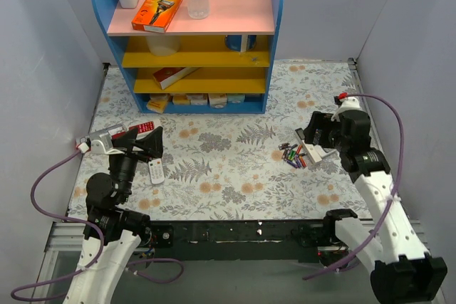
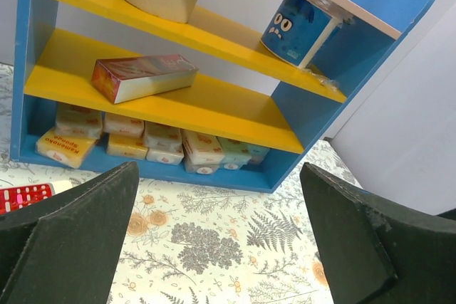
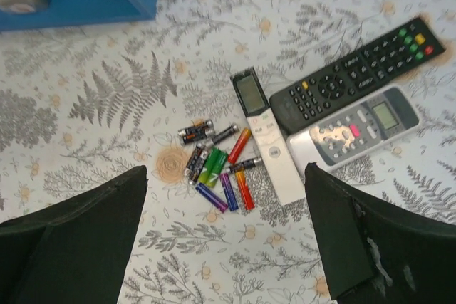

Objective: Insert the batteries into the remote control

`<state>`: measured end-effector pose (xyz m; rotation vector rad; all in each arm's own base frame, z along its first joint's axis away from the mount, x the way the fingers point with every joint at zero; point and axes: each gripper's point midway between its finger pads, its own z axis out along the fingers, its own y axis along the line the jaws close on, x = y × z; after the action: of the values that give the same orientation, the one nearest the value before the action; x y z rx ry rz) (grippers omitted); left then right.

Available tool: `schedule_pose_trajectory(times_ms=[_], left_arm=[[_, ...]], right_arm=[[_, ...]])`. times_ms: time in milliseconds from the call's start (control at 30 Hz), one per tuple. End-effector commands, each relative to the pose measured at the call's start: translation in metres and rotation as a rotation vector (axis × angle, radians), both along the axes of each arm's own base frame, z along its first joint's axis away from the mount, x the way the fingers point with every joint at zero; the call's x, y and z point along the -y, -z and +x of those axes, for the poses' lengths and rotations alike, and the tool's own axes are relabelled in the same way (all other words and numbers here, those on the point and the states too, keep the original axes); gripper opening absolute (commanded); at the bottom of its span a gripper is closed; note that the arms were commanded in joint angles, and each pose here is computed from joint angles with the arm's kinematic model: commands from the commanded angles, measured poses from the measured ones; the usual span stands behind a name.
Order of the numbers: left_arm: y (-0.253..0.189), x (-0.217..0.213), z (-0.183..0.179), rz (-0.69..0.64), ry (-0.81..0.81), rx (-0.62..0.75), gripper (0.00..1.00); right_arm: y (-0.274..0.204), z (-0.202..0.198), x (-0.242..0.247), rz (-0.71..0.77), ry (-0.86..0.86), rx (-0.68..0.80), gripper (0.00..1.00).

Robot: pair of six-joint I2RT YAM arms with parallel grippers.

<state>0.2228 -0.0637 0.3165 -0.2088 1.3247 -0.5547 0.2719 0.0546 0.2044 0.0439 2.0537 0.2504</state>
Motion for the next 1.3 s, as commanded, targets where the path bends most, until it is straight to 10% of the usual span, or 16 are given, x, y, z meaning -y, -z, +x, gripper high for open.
schedule_pose_trajectory(times_ms=[0,500,1267], left_arm=[[-0.01,-0.004,-0.006,-0.007,-0.018,0.012,0.98],[-0.01,-0.008,-0.008,0.01,-0.039,0.018,0.98],[-0.007,-0.008,-0.006,0.021,-0.044,0.006,0.98]], right_arm=[[0.033,0.002,-0.006,0.024,0.007,-0.215,0.94],[0.118,0.023,0.015,-0.164,0.05,-0.49,0.61],[0.147,0.056,0.013,-0.234,-0.011,-0.541,0.52]])
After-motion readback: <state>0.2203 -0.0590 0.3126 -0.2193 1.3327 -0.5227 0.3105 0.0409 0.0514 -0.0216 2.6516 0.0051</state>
